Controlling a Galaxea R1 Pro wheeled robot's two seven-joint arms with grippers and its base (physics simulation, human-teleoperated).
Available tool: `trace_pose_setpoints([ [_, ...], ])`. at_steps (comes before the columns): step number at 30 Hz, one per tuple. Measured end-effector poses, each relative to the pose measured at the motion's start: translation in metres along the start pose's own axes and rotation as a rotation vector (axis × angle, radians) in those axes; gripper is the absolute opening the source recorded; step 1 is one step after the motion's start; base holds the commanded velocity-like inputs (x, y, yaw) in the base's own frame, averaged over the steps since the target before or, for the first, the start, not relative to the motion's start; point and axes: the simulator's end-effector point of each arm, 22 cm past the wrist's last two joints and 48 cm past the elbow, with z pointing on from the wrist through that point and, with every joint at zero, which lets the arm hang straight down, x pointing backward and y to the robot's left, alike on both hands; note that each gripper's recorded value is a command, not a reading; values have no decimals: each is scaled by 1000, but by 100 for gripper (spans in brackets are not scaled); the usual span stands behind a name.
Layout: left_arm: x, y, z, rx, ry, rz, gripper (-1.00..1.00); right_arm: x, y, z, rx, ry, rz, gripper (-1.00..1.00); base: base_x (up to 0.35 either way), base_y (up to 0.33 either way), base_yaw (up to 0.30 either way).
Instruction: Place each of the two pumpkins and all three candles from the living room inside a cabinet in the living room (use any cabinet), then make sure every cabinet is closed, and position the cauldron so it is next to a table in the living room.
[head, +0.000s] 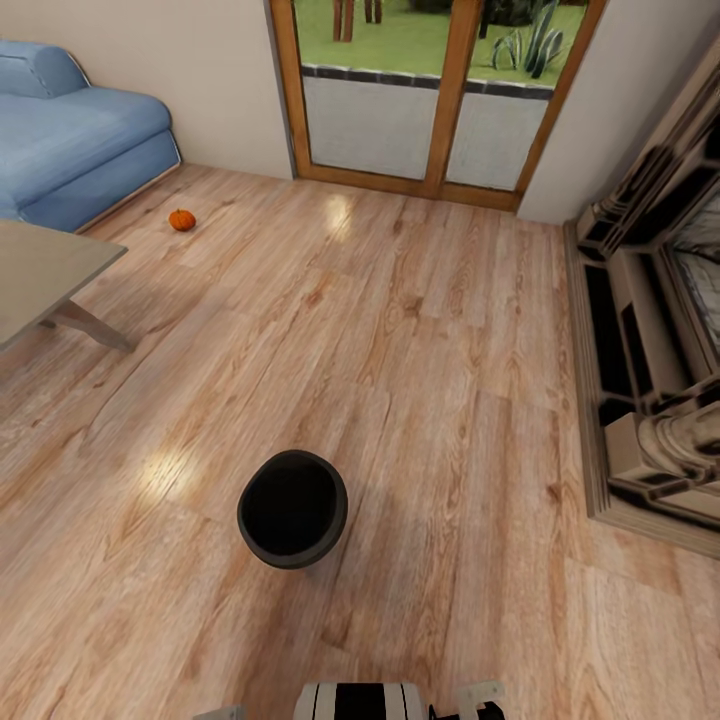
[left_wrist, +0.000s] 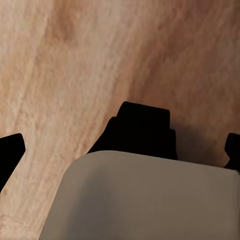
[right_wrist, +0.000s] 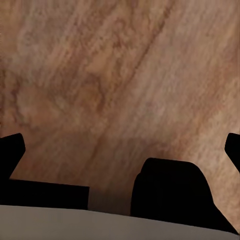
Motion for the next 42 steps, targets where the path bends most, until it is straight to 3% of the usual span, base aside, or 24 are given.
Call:
trace_pose_setpoints([
  [42, -30, -2, -7, 8, -65, -14, 100, -31, -8, -6, 18, -68, -2, 100, 0, 0, 0],
])
